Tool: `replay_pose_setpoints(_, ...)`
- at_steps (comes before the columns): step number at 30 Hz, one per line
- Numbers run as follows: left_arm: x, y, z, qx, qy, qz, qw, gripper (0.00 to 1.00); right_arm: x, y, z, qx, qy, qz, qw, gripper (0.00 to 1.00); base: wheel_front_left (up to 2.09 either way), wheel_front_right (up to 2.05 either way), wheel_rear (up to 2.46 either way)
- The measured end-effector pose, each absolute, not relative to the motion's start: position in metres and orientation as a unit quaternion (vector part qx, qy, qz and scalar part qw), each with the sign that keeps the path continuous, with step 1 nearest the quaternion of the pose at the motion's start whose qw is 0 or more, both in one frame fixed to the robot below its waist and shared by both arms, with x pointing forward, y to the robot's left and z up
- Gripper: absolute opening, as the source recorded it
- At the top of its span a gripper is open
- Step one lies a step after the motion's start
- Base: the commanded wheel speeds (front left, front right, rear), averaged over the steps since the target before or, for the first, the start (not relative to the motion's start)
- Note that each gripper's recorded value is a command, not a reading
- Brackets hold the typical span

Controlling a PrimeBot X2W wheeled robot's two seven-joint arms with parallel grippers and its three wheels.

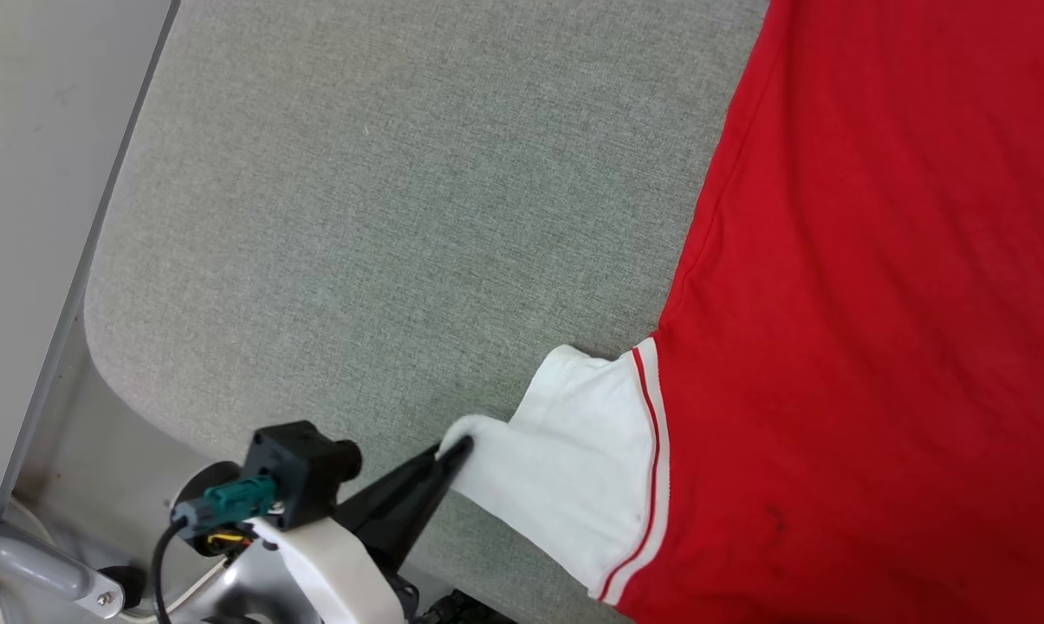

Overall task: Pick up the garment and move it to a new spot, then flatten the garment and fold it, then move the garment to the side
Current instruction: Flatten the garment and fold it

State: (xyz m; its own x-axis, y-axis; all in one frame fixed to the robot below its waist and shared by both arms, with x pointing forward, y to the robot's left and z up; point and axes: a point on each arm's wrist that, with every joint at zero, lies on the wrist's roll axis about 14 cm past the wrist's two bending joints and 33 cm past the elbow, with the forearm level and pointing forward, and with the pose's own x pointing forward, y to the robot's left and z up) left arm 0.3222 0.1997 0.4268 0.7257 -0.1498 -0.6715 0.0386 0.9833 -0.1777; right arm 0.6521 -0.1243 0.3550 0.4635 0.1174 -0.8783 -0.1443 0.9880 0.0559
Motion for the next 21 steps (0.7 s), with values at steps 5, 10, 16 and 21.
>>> replay_pose_setpoints(5,0.322,0.206,0.426,-0.068,0.367,-0.045,0.927,0.00,0.648,-0.124,0.350,-0.021,0.518,0.080,0.852,0.00,0.00,0.00,0.00)
replay_pose_setpoints(10,0.323,0.207,0.431,-0.066,0.355,-0.047,0.931,0.00,0.638,-0.130,0.354,-0.031,0.517,0.079,0.852,0.00,0.00,0.00,0.00)
replay_pose_setpoints(16,0.320,0.209,0.441,-0.075,0.336,-0.041,0.938,0.00,0.609,-0.144,0.362,-0.047,0.523,0.078,0.847,0.00,0.00,0.00,0.00)
replay_pose_setpoints(21,0.311,0.216,0.449,-0.061,0.325,-0.041,0.943,0.00,0.571,-0.163,0.374,-0.056,0.532,0.073,0.841,0.00,0.00,0.00,0.00)
